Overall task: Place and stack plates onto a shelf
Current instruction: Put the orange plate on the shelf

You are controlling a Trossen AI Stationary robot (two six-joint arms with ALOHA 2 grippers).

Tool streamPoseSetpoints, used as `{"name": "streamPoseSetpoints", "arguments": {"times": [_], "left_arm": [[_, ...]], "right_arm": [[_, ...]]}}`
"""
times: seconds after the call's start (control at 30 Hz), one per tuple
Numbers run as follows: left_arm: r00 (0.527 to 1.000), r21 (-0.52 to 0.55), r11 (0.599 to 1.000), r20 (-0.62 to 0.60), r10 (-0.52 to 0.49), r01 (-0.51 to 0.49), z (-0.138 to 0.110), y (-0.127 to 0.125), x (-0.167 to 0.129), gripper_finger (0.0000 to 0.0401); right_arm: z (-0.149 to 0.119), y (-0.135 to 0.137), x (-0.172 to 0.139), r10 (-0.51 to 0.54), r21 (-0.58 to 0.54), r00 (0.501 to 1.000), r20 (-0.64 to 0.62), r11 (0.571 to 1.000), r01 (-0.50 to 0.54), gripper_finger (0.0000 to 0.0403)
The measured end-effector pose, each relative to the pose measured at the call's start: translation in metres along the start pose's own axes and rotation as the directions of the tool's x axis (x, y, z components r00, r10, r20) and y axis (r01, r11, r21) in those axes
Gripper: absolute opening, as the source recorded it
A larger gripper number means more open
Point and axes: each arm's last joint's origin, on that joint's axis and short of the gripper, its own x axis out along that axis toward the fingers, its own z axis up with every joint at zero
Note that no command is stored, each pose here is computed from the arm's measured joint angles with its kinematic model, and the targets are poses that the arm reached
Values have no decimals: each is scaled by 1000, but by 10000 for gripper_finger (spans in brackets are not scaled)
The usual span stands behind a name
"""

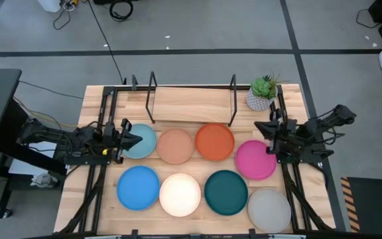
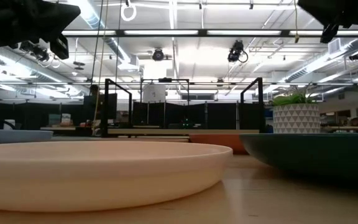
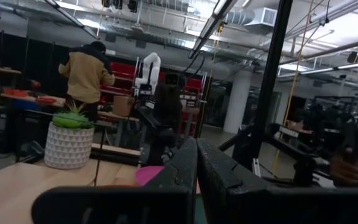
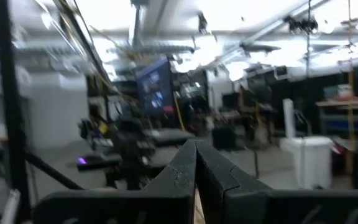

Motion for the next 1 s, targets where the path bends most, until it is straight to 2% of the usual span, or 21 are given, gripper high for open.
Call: {"name": "streamPoseSetpoints", "arguments": {"times": [0.13,0.43,0.6,0.8,1.0], "left_arm": [[1000,17,1000,12,-2,1,1,0,0,16],[999,208,978,45,-7,-2,4,-1,0,16],[999,219,976,47,-7,-3,5,-1,0,16],[999,227,974,49,-8,-4,5,-1,0,16],[999,227,974,49,-8,-4,5,-1,0,16]], "right_arm": [[-6,6,13,-28,-40,996,-89,999,24,14],[-18,26,44,-48,-147,947,-319,989,0,14],[-27,34,58,-56,-176,893,-446,984,-26,16],[-37,46,81,-26,-200,845,-534,975,-96,26],[-55,62,110,-21,-219,736,-677,960,-175,66]]}}
